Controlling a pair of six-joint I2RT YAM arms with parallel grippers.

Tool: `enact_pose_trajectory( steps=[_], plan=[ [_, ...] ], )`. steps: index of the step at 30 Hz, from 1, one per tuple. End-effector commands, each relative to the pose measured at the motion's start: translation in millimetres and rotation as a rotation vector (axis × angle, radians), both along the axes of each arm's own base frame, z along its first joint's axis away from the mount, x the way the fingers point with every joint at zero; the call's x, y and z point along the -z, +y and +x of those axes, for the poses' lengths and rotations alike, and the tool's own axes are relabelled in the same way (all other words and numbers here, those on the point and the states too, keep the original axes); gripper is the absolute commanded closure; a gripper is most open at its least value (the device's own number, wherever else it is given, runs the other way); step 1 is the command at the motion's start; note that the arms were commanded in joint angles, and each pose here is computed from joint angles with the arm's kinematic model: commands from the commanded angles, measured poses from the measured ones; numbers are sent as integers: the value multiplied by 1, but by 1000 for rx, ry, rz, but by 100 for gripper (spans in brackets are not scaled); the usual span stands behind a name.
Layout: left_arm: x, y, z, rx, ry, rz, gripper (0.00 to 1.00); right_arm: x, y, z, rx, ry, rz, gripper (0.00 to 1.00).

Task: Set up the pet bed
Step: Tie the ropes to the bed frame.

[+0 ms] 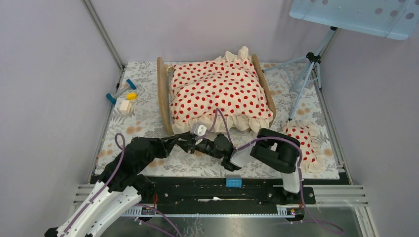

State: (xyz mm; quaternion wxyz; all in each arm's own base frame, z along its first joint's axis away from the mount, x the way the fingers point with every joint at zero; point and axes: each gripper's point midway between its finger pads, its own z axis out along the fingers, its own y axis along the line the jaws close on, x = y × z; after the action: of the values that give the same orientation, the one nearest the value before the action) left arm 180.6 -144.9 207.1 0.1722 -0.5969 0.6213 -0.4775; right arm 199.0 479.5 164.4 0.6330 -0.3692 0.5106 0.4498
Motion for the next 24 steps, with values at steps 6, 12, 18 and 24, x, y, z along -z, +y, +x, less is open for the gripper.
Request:
enact_pose_trajectory(
  steps=[6,12,18,24],
  plan=[
    [-13,-2,7,-57,4,-134,100,-63,2,-4,-5,-91,204,65],
    [-13,-1,7,-59,5,-140,100,-63,2,-3,1,-89,207,73],
    [-11,-1,6,-60,8,-147,100,-63,1,0,14,-64,215,90],
    [-9,2,7,-74,3,-144,76,-61,-2,4,41,-39,213,100]
  ],
)
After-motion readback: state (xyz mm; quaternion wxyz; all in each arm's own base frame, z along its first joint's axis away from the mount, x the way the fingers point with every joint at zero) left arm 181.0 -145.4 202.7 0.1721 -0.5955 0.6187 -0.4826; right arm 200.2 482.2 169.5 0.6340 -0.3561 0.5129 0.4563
